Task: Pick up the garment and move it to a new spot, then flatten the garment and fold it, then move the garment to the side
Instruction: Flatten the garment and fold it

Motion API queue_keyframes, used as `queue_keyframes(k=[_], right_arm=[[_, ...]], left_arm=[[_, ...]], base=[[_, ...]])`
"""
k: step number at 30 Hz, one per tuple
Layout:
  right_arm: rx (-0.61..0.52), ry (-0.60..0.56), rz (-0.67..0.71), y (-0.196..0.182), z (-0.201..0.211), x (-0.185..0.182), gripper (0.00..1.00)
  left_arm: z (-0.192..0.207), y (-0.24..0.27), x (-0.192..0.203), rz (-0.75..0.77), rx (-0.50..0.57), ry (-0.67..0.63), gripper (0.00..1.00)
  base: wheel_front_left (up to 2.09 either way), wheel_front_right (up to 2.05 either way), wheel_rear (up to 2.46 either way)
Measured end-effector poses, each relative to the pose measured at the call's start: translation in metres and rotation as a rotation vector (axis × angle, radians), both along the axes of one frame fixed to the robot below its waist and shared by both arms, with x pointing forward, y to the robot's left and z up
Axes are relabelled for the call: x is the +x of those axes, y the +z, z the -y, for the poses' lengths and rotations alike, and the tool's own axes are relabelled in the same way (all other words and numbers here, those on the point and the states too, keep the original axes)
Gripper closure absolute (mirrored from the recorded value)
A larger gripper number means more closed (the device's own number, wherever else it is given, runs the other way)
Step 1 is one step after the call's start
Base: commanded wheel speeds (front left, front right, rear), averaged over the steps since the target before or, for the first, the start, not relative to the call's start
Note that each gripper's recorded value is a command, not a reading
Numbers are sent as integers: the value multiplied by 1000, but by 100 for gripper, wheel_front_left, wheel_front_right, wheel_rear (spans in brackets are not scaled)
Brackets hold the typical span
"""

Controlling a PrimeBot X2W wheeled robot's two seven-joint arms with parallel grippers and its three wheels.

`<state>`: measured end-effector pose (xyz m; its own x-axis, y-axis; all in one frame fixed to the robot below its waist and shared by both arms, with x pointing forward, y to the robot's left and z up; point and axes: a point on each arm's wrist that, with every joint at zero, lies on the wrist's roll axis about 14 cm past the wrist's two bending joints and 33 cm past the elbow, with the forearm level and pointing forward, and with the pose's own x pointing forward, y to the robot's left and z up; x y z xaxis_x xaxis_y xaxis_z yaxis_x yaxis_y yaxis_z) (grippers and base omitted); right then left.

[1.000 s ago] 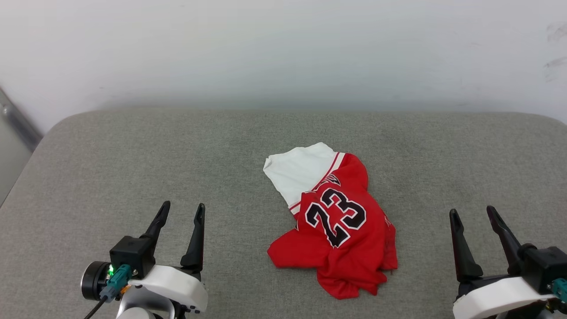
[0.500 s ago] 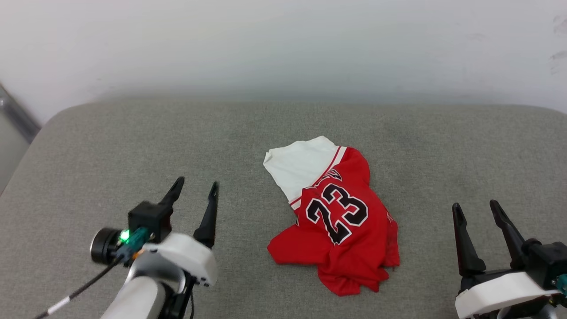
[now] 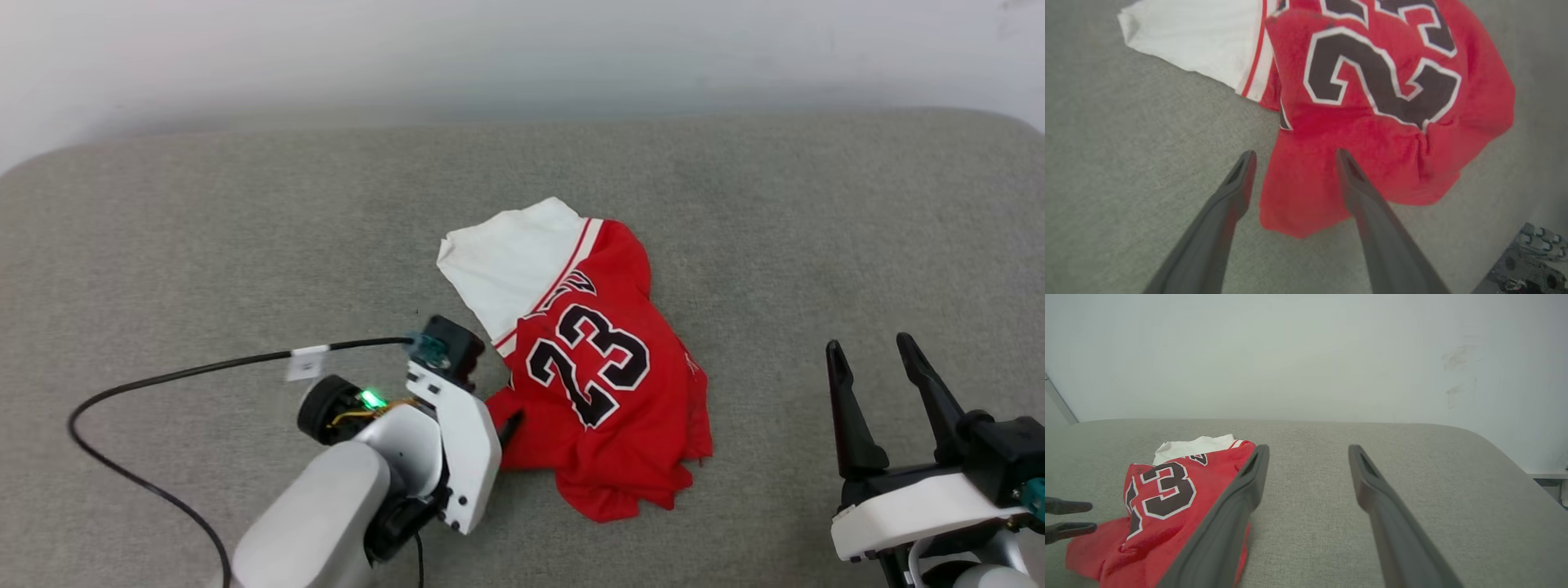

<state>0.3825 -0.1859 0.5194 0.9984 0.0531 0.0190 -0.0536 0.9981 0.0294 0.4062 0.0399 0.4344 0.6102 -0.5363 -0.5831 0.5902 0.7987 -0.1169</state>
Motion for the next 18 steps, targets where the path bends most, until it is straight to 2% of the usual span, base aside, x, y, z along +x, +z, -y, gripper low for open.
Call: queue_keyframes(k=[6,10,11,12,13,18], right_arm=[[2,-37,-20,-9,12,0,0],[7,-59,-31,-14,19,-1,0],[11,-63,-35,-15,20,-1,0],[16,-65,-36,-16,21,-1,0],[21,-66,-38,-17,21,-1,0],[28,-65,-32,-17,21,1,0]], left_arm=[[9,-52,-25,-250,118,-99,0],[10,-63,-28,-330,175,-142,0],[10,-64,-27,-336,184,-148,55],[10,-64,-27,-339,185,-151,82],[10,-64,-26,-334,184,-150,100],[3,-49,-7,-193,147,-93,100]], base=[[0,0,0],[0,0,0],[0,0,0],[0,0,0],[0,0,0],[0,0,0]])
